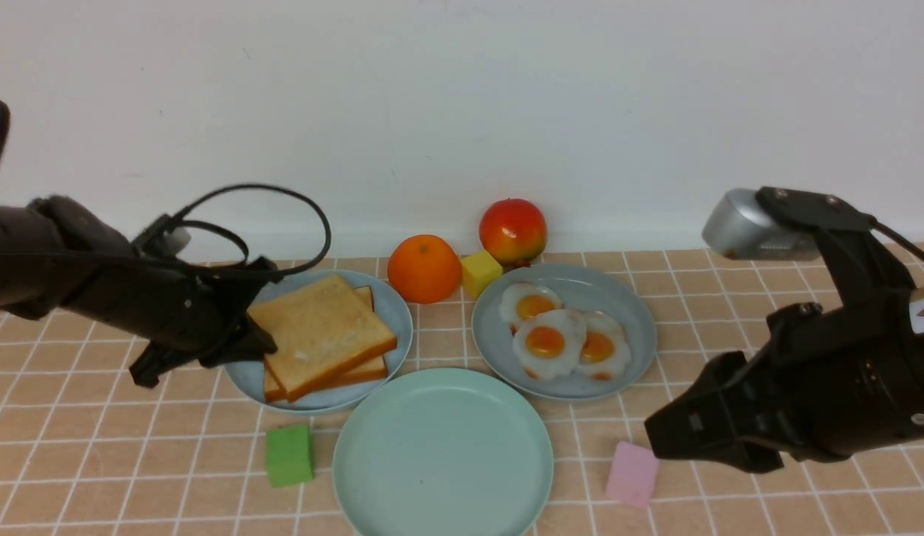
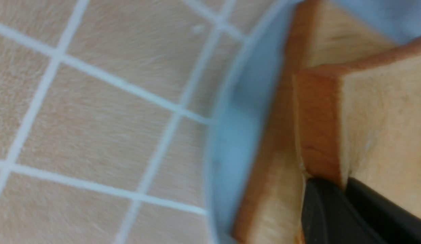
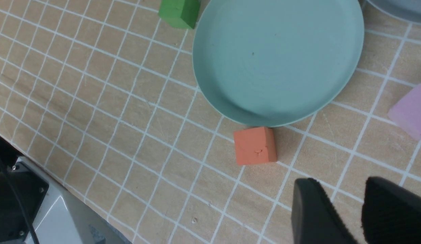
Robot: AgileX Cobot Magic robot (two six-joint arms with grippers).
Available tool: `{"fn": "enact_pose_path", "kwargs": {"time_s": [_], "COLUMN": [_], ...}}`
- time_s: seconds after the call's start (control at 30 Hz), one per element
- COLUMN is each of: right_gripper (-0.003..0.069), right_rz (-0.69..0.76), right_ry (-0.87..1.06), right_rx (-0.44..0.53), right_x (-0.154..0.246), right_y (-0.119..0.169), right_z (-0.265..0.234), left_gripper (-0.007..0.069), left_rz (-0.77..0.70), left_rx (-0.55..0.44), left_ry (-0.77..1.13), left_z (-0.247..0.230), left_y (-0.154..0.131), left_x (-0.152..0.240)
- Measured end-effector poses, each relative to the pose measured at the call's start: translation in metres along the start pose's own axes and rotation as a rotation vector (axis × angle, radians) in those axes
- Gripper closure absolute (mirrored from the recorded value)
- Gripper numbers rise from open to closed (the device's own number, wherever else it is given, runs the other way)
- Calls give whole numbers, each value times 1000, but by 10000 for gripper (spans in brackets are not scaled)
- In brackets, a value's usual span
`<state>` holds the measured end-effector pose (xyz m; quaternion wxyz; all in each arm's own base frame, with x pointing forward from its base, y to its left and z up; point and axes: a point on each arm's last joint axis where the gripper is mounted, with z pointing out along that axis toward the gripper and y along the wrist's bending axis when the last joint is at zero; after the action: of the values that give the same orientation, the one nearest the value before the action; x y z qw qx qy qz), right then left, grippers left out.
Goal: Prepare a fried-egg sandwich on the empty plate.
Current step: Use the left arm to grab a slice of bread, then use the left arm to put a slice of bread into the empty plate in the middle
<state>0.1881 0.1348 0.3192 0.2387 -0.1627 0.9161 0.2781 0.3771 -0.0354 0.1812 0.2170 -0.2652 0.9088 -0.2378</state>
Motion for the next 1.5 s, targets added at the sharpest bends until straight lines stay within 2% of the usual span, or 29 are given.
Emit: {"fn": "enact_pose_path", "kwargs": {"time_s": [0.23,0.3,0.33,0.5,0.6,0.8,0.93,1.07,1.3,1.4,1.5], "right_gripper": [419,419,419,419,418,418,418,418,418,418,418], "right_rz": [-8,-13,-13,-20,-20,-20,-21,-22,-22,-23,-33], "right_ry": [4,5,5,7,7,9,10,10,10,10,11], "right_rx": [9,14,14,22,22,22,24,24,24,26,39], "right_x": [0,0,0,1,1,1,1,1,1,1,1], "right_y": [-1,-1,-1,-2,-2,-2,-2,-2,-2,-2,-4], "right_z": [0,0,0,0,0,0,0,0,0,0,0], "left_gripper": [615,615,615,616,616,616,616,616,610,599,547], "left_rz": [72,163,164,422,475,485,471,451,429,416,398], "left_rx": [83,110,111,157,166,115,62,52,28,22,10], "left_ry": [-35,31,30,241,300,396,394,346,384,392,389], "left_z": [-49,-62,-63,-55,-45,-14,-3,3,16,18,18], "left_y": [-24,-34,-34,-63,-74,-73,-66,-66,-59,-58,-57], "left_x": [2,13,13,62,82,103,102,98,101,102,102]}}
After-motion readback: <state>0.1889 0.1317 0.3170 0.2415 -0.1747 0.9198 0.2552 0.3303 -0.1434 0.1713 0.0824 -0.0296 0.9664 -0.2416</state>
